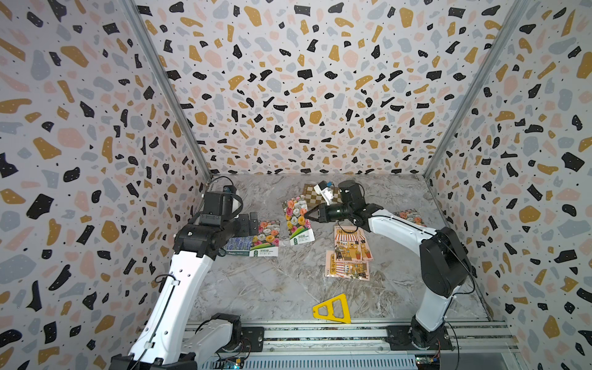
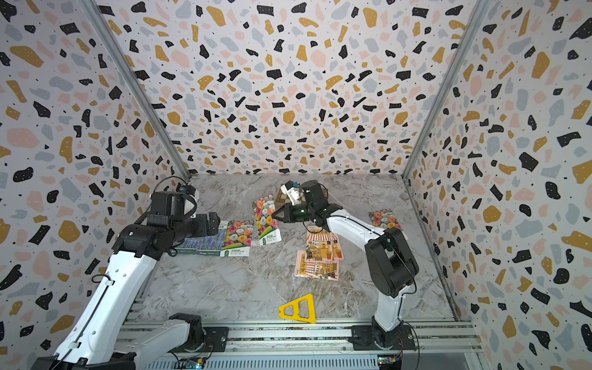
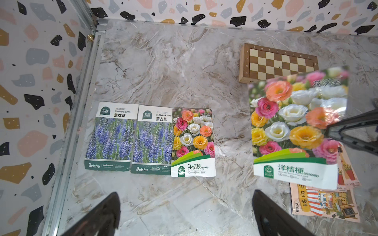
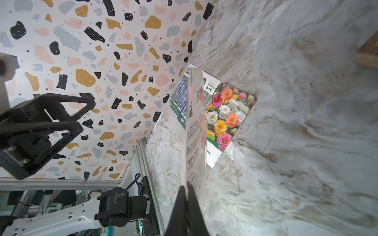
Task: Arrange the seed packets in a row
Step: Place the seed packet at the center of the board, then move the seed packet to the center of the board, then pick up the seed packet from the center of the board.
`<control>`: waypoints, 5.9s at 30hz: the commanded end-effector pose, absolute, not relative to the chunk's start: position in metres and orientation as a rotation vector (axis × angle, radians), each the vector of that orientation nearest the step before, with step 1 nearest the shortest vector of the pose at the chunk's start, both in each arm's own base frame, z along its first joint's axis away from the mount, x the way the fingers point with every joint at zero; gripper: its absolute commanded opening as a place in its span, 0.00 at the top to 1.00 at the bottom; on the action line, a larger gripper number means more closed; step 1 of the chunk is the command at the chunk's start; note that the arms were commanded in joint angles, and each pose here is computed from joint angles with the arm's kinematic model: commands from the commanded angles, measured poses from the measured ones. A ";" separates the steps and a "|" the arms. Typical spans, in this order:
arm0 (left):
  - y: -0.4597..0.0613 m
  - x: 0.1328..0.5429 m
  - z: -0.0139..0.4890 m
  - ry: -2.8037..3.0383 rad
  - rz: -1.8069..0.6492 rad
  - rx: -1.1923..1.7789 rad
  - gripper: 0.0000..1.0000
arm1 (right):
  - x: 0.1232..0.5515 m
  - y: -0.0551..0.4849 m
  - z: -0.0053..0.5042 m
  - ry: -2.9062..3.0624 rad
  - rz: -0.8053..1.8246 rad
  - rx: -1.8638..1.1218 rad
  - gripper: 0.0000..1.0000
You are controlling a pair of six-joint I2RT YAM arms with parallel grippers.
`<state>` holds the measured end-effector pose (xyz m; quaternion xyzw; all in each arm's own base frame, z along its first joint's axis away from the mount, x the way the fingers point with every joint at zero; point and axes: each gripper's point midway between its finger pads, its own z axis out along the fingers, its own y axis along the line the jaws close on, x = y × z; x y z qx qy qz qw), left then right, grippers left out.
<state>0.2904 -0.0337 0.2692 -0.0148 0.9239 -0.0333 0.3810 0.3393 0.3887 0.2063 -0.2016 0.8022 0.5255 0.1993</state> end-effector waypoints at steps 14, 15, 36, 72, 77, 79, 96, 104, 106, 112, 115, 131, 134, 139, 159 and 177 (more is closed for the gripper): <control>-0.026 0.311 0.241 2.298 -0.055 -0.139 0.01 | 0.347 0.434 0.167 2.410 1.705 -0.305 1.00; -0.025 0.311 0.238 2.300 -0.053 -0.140 0.01 | 0.348 0.436 0.166 2.413 1.718 -0.298 1.00; -0.021 0.312 0.227 2.327 -0.010 -0.134 0.01 | 0.385 0.441 0.127 2.447 1.760 -0.108 1.00; -0.019 0.311 0.224 2.341 0.001 -0.134 0.01 | 0.384 0.409 0.067 2.633 1.533 0.060 0.50; -0.019 0.310 0.225 2.339 0.001 -0.134 0.01 | 0.384 0.402 0.074 2.634 1.463 0.056 0.40; -0.019 0.310 0.225 2.338 0.002 -0.136 0.01 | 0.386 0.395 0.082 2.622 1.399 0.032 0.35; -0.029 0.313 0.216 2.387 -0.060 -0.095 0.01 | 0.446 0.083 0.102 2.481 0.420 0.359 0.27; -0.034 0.314 0.212 2.399 -0.088 -0.076 0.01 | 0.465 -0.047 0.083 2.426 0.259 0.682 0.25; -0.035 0.314 0.211 2.401 -0.092 -0.073 0.01 | 0.467 -0.071 0.075 2.433 0.207 0.728 0.25; -0.037 0.314 0.211 2.401 -0.107 -0.067 0.01 | 0.461 -0.120 0.052 2.473 0.097 0.819 0.24; -0.037 0.314 0.211 2.401 -0.110 -0.064 0.01 | 0.464 -0.127 0.046 2.510 0.072 0.789 0.23; -0.043 0.315 0.209 2.410 -0.152 -0.058 0.01 | 0.439 -0.071 0.027 2.550 0.263 0.856 0.29; -0.048 0.315 0.206 2.418 -0.192 -0.054 0.01 | 0.420 -0.046 0.026 2.533 0.360 0.875 0.30; -0.077 0.319 0.192 2.478 -0.386 0.002 0.01 | 0.384 -0.004 0.024 2.555 0.499 0.858 0.32; -0.332 0.348 0.162 2.619 -1.217 0.136 0.20 | 0.388 -0.011 0.046 2.542 0.403 0.699 0.50; -0.467 0.321 0.101 2.800 -1.372 0.191 0.45 | 0.363 0.003 0.020 2.616 0.495 0.727 0.50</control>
